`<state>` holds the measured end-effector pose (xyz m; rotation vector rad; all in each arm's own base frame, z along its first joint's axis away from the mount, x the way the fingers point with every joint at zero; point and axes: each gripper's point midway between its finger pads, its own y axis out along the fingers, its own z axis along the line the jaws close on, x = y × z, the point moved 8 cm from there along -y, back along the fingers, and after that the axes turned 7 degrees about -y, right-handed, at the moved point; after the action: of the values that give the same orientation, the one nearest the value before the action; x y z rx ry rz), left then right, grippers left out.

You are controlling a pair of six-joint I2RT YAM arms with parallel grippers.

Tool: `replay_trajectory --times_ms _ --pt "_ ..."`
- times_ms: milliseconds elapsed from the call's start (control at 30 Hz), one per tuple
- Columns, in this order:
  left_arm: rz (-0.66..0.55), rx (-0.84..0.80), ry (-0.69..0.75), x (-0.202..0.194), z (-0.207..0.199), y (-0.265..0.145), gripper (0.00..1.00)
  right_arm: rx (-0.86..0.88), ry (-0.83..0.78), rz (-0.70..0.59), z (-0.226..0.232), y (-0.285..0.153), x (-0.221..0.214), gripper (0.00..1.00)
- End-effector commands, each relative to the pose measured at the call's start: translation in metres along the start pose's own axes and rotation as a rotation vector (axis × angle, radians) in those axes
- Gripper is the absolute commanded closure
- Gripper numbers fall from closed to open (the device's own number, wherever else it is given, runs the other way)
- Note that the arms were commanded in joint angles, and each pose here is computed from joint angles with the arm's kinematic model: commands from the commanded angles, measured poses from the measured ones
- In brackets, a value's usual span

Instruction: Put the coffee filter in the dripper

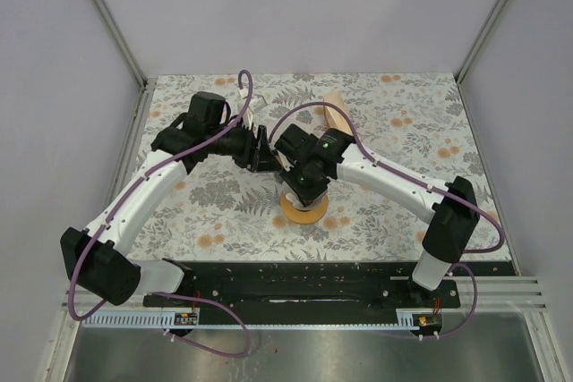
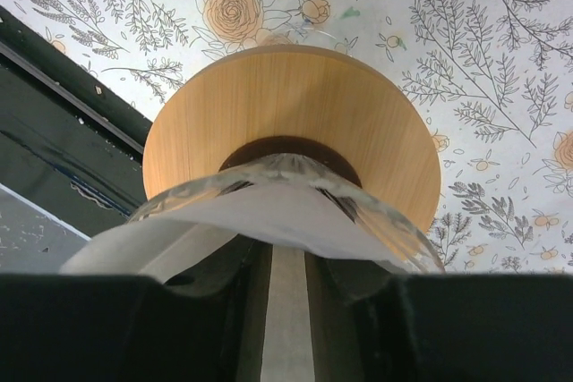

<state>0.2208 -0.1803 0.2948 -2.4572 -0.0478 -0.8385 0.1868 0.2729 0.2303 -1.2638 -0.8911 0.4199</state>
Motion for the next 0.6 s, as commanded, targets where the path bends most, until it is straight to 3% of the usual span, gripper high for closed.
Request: replay_trajectory --times_ms 0,567 --pt "0.057 -0.048 -0.031 -0.013 -0.005 0.004 0.43 0.025 0.005 -0.31 0.006 -0.057 0.036 0.7" --pt "0.062 -0.041 -0.038 -0.015 -0.001 0.008 0.47 -0.007 0.0 -0.409 0.003 -0.081 0.043 0.59"
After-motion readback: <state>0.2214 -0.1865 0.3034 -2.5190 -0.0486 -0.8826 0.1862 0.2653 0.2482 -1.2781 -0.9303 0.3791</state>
